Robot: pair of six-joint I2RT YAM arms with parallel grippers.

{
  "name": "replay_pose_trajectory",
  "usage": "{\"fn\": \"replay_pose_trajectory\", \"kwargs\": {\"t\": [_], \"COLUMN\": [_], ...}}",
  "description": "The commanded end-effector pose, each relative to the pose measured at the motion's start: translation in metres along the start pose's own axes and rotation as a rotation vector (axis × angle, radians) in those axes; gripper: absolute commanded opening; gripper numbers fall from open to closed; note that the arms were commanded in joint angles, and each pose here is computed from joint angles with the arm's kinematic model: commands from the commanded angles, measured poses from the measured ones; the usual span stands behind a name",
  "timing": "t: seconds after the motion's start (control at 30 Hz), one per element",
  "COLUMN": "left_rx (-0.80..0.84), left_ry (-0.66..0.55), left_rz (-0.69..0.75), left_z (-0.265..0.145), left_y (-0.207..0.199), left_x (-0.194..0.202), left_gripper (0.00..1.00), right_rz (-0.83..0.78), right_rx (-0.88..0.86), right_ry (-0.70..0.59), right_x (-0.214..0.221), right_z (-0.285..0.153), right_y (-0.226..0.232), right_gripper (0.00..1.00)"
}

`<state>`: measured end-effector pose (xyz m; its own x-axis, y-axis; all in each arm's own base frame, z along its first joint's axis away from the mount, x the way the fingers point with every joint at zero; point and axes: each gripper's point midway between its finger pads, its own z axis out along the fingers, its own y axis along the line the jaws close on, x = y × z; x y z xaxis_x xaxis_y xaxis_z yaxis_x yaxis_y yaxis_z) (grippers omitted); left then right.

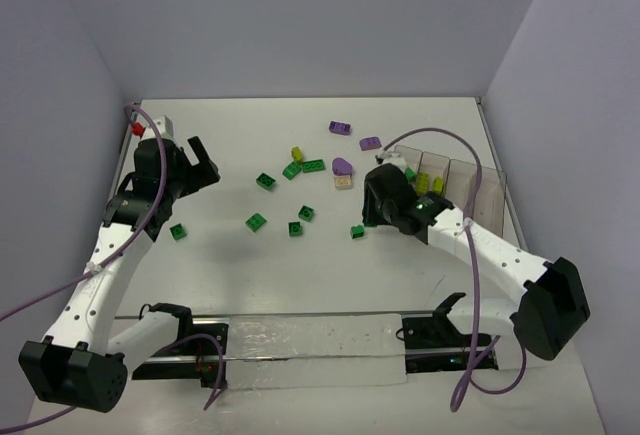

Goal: Sort the legos into containers by color

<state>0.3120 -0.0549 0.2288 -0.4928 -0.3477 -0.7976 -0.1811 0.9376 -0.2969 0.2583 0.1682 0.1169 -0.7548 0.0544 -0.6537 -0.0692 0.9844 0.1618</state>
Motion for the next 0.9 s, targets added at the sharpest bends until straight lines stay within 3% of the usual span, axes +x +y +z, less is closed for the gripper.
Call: {"fn": "replay_pose_trajectory", "kwargs": {"t": [0.0, 0.2, 0.43, 0.5, 0.53, 0.6, 0.7, 0.87], "left_rx": [0.054, 0.046, 0.043, 0.045, 0.043, 0.038, 0.029, 0.036], "left_ry": [-0.058, -0.073, -0.094, -0.090, -0.089, -0.090, -0.094, -0.086], "left_rz": [-0.015, -0.011, -0.011, -0.010, -0.011, -0.010, -0.008, -0.013], "left_z": [-0.012, -0.017, -0.024, -0.024, -0.025, -0.026, -0.027, -0.024], "left_y": [-0.014, -0.013, -0.012, -0.013, -0.012, -0.011, -0.009, -0.010], "left_x": [-0.022, -0.028, -0.035, -0.033, -0.034, -0.034, -0.034, -0.030], "left_gripper": [0.99, 0.99, 0.99, 0.99, 0.99, 0.99, 0.99, 0.99], "right_rz": [0.107, 0.192, 0.222, 0.231, 0.229, 0.220, 0.213, 0.176], "right_rx": [0.138, 0.239, 0.326, 0.328, 0.328, 0.321, 0.297, 0.234], "right_ry": [-0.153, -0.258, -0.270, -0.262, -0.252, -0.240, -0.236, -0.238], "right_x": [-0.067, -0.123, -0.153, -0.157, -0.159, -0.160, -0.160, -0.140], "right_z": [-0.005, 0.019, 0.054, 0.066, 0.072, 0.076, 0.073, 0.050], "right_y": [-0.041, -0.083, -0.114, -0.118, -0.118, -0.117, -0.111, -0.087], "right_gripper": [0.22, 0.22, 0.24, 0.34, 0.48, 0.64, 0.69, 0.66]}}
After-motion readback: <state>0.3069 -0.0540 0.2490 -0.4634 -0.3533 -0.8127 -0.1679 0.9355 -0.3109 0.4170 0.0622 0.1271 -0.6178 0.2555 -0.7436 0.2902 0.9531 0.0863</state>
